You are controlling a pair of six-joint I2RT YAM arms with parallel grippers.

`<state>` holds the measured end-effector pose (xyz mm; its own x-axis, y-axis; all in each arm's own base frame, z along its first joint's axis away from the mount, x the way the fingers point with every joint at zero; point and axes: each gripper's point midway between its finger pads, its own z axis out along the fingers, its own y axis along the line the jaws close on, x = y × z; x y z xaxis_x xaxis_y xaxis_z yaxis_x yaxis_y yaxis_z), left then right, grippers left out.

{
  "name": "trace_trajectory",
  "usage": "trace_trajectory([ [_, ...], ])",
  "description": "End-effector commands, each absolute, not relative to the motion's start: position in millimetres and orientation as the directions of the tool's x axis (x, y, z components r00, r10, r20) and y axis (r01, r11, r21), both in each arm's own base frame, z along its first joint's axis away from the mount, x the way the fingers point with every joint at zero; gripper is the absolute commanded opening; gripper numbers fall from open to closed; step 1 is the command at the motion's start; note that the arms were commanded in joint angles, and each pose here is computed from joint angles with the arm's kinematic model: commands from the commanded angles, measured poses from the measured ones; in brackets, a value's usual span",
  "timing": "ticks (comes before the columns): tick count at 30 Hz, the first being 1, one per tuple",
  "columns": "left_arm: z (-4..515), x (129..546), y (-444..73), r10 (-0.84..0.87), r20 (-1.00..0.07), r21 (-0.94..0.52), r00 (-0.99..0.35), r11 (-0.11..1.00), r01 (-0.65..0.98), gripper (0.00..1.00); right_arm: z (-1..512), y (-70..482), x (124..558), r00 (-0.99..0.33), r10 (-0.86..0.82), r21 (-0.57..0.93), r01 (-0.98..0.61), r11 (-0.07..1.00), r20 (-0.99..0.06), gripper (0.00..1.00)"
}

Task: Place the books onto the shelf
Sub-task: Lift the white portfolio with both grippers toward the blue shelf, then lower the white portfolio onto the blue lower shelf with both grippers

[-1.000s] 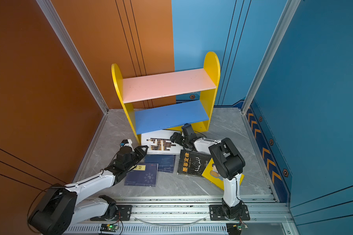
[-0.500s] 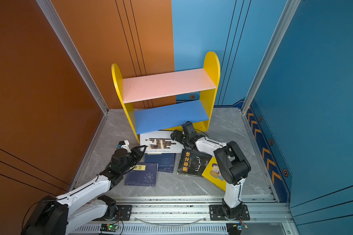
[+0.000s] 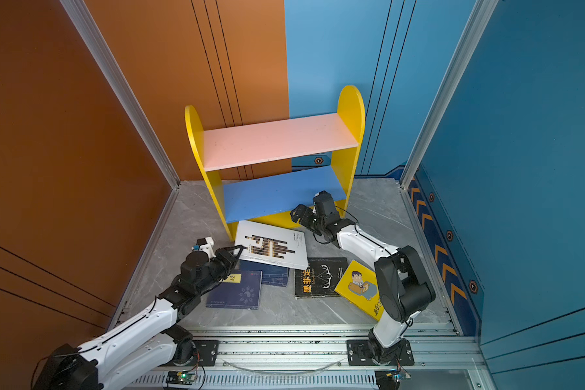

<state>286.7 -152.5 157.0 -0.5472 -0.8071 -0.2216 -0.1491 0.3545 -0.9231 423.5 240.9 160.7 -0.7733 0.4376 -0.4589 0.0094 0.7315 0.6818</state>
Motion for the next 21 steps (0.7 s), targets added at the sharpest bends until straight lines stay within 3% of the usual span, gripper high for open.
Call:
trace_trajectory([
  [1, 182, 286, -154, -0.817, -0.223, -0.945, -0.532, 0.315, -0.087, 0.26, 190, 233, 418, -0.760, 0.448, 0.698, -0.011, 0.716, -0.471, 0.93],
  [13, 208, 278, -162, -0.798, -0.259, -0.946, -0.545, 0.323, -0.023, 0.19, 197, 181, 381, -0.732, 0.510, 0.708, 0.054, 0.705, -0.452, 0.94],
  [21, 265, 279, -174, -0.748, -0.319, -0.938, -0.583, 0.338, 0.080, 0.17, 221, 152, 358, -0.699, 0.555, 0.740, 0.056, 0.670, -0.450, 0.94],
])
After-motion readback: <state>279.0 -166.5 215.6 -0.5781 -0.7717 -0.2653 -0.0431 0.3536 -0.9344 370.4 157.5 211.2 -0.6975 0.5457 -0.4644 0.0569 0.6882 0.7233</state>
